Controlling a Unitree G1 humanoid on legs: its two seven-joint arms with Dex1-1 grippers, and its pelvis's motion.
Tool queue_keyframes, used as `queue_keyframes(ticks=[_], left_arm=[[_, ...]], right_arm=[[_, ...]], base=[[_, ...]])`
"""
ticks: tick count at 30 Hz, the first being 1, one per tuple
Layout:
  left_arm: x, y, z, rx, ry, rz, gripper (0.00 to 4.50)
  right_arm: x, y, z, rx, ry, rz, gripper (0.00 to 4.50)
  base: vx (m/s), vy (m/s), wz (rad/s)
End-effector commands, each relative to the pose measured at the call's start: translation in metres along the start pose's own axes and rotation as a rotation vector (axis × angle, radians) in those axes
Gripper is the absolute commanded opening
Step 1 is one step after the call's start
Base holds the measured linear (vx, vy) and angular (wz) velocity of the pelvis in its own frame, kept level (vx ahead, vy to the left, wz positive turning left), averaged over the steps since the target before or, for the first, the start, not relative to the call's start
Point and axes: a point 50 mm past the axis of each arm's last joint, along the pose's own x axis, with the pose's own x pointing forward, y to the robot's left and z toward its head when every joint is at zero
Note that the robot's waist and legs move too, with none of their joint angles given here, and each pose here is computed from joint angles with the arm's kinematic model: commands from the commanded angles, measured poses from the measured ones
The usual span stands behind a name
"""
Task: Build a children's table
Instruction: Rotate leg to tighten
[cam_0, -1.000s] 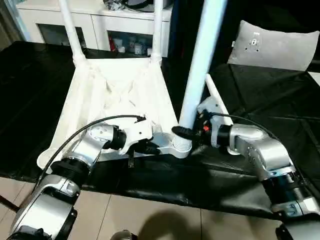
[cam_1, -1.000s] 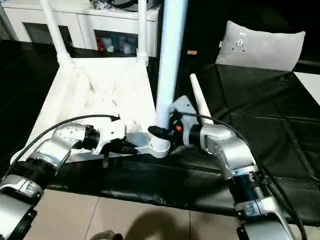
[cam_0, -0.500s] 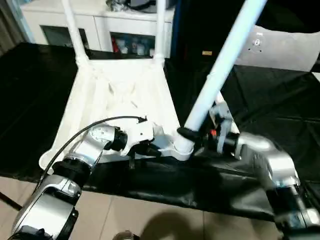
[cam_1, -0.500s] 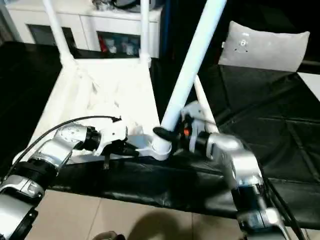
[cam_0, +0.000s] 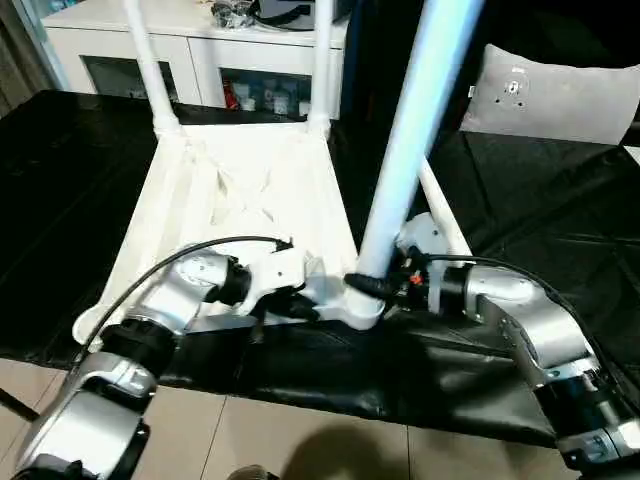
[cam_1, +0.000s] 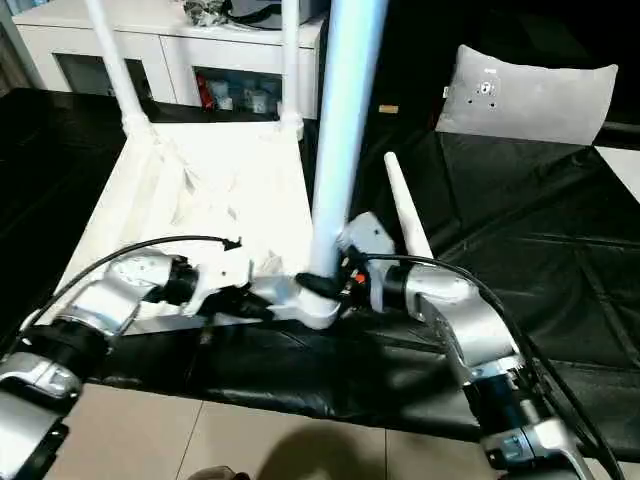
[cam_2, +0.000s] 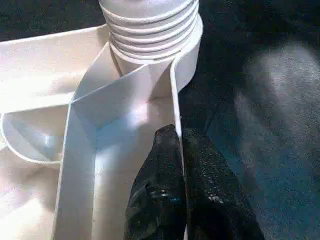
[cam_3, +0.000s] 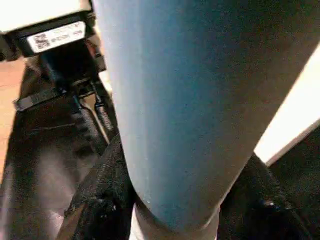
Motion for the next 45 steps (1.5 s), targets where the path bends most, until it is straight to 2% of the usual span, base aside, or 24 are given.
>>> queue_keyframes(ticks=[1, 2, 5, 10, 15, 17, 22, 24, 27, 30, 33, 35, 38, 45], left_arm=[[0.001, -0.005, 0.005, 0.060, 0.039, -0.106, 0.00], [-0.001, 0.000, 0.011, 0.079, 0.040, -0.117, 0.00], [-0.002, 0.006, 0.014, 0.092, 0.052, -0.104, 0.00], [-0.008, 0.016, 0.014, 0.093, 0.084, -0.042, 0.00], [-0.014, 0.018, 0.008, 0.004, 0.073, 0.074, 0.00], [-0.016, 0.013, 0.004, -0.099, 0.015, 0.164, 0.00], [-0.016, 0.001, 0.000, -0.187, -0.005, 0.252, 0.00], [-0.011, -0.008, 0.007, -0.225, -0.011, 0.314, 0.00], [0.005, -0.023, 0.031, -0.261, -0.051, 0.355, 0.00], [0.012, -0.029, 0.043, -0.265, -0.069, 0.360, 0.00], [0.019, -0.027, 0.052, -0.242, -0.070, 0.386, 0.00], [0.018, -0.026, 0.050, -0.244, -0.053, 0.404, 0.00], [0.010, -0.021, 0.035, -0.221, 0.069, 0.455, 0.00], [0.000, -0.015, 0.024, -0.222, 0.126, 0.503, 0.00]], right_arm=[[0.002, 0.014, -0.062, 0.147, 0.258, 0.045, 1.88], [0.005, 0.015, -0.062, 0.140, 0.274, 0.075, 1.88], [0.007, 0.019, -0.062, 0.129, 0.283, 0.104, 1.88], [0.011, 0.022, -0.061, 0.125, 0.278, 0.106, 1.88], [0.013, 0.019, -0.061, 0.148, 0.261, -0.015, 1.88], [0.015, 0.011, -0.063, 0.179, 0.247, -0.174, 1.88], [0.019, 0.000, -0.061, 0.216, 0.217, -0.341, 1.88], [0.025, -0.013, -0.057, 0.247, 0.190, -0.457, 1.88], [0.035, -0.026, -0.045, 0.253, 0.158, -0.551, 1.88], [0.039, -0.027, -0.040, 0.252, 0.144, -0.551, 1.88], [0.047, -0.022, -0.036, 0.255, 0.124, -0.494, 1.88], [0.049, -0.020, -0.036, 0.263, 0.125, -0.473, 1.88], [0.051, -0.018, -0.040, 0.246, 0.133, -0.455, 1.88], [0.051, -0.018, -0.041, 0.226, 0.129, -0.452, 1.88]], base=[[0.000, 0.000, 0.00], [0.000, 0.000, 0.00], [0.000, 0.000, 0.00], [0.000, 0.000, 0.00], [0.000, 0.000, 0.00], [0.000, 0.000, 0.00], [0.000, 0.000, 0.00], [-0.010, 0.028, -0.23], [-0.009, 0.029, -0.25], [-0.004, 0.020, -0.16], [0.000, 0.000, 0.00], [0.000, 0.000, 0.00], [0.000, 0.000, 0.00], [0.000, 0.000, 0.00]])
